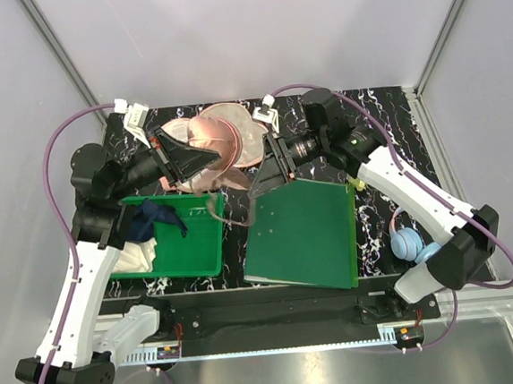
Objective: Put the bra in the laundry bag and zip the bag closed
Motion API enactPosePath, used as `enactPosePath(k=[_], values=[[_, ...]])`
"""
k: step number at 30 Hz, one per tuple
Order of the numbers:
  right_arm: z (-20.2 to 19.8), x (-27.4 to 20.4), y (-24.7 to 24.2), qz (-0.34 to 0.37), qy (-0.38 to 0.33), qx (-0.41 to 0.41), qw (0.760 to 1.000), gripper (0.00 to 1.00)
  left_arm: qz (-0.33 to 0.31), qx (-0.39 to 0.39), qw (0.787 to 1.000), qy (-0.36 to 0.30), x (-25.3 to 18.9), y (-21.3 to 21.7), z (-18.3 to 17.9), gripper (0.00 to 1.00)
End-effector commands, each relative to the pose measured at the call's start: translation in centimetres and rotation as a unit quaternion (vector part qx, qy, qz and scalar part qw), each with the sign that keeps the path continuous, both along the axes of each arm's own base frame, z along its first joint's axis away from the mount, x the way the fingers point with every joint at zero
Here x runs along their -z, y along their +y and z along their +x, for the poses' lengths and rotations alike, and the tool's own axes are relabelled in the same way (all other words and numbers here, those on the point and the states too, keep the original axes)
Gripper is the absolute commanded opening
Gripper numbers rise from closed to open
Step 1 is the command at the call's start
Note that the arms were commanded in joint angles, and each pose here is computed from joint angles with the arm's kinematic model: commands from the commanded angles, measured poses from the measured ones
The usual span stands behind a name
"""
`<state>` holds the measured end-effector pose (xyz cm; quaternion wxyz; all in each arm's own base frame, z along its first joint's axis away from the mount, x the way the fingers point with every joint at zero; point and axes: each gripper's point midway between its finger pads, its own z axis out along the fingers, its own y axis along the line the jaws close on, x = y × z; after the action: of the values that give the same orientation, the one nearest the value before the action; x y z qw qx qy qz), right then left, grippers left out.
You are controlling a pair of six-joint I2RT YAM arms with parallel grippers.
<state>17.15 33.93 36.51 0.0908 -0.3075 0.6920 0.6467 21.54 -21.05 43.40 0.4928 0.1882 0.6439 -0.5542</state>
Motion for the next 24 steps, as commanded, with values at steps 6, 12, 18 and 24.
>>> enactPosePath(k=[6,12,18,24], values=[[4.6,-2.6,-0.9,-0.025,-0.095,0.141,0.985,0.95,-0.023,0.087,0.996,-0.017,-1.2,-0.9,-2.2,0.00],[5.4,-3.6,-0.3,-0.009,-0.125,0.120,0.985,1.00,-0.039,0.125,0.991,0.001,-1.2,-1.3,-2.9,0.00],[5.4,-5.3,0.9,0.021,-0.101,0.093,0.990,0.99,-0.045,0.172,0.984,0.017,-0.7,-2.5,-3.6,0.00],[5.4,-6.9,1.8,0.036,-0.019,0.099,0.994,0.50,-0.017,0.128,0.991,0.027,1.1,-2.8,-1.3,0.14]])
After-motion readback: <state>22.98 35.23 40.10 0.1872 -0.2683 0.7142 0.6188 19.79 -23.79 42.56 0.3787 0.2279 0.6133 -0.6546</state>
